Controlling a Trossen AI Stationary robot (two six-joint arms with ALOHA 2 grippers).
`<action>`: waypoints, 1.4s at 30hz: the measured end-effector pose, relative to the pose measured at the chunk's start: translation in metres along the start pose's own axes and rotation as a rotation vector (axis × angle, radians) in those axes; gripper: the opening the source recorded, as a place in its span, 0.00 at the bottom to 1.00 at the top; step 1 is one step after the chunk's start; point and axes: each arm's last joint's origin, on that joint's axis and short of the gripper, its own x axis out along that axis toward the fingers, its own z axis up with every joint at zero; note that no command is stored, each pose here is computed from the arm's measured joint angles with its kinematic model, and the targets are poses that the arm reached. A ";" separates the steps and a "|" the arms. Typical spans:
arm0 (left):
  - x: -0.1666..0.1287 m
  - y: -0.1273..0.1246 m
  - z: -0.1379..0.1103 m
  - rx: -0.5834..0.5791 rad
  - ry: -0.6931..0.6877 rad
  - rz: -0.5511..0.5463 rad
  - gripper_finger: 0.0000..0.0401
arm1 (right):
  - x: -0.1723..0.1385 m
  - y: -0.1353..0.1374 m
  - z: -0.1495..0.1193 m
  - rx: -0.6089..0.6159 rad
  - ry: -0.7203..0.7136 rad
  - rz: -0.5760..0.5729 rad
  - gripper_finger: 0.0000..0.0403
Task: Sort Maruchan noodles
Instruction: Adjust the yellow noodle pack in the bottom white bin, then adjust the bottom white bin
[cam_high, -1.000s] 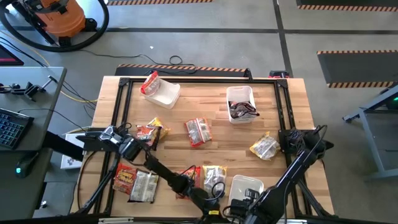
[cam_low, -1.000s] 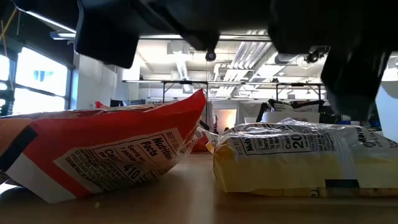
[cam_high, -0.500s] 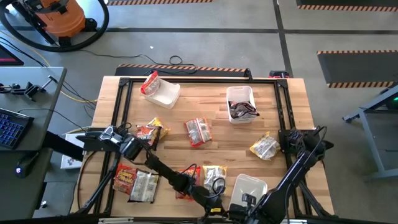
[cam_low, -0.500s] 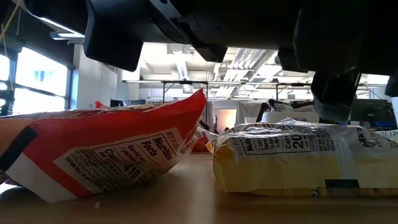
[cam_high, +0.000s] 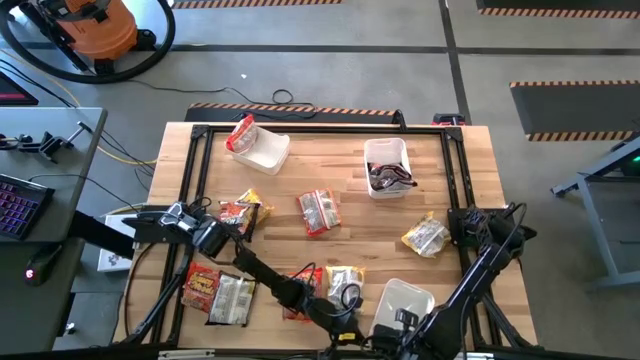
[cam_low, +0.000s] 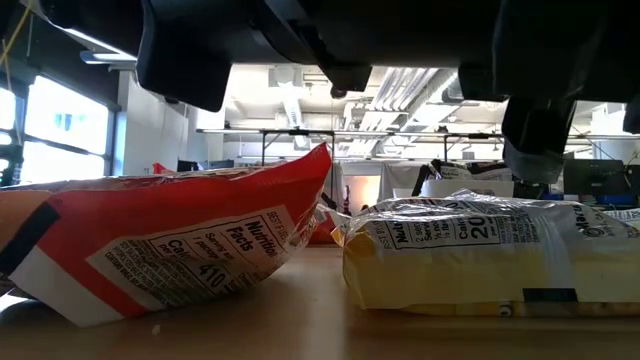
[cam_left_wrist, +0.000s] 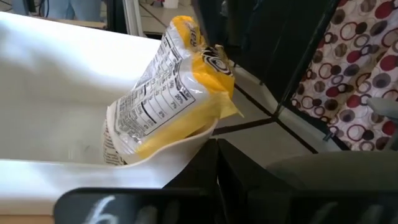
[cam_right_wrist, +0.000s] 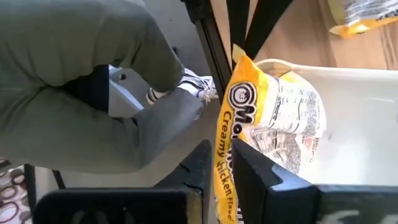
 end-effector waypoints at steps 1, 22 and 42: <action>0.000 0.000 0.000 0.000 -0.004 0.000 0.00 | -0.002 0.000 0.000 0.000 0.002 -0.006 0.11; -0.032 0.002 0.028 0.098 0.037 -0.063 0.00 | 0.017 0.039 -0.054 0.218 -0.094 0.105 0.01; -0.119 0.022 0.018 0.007 -0.002 0.010 0.02 | 0.038 0.001 -0.088 0.438 -0.010 -0.376 0.00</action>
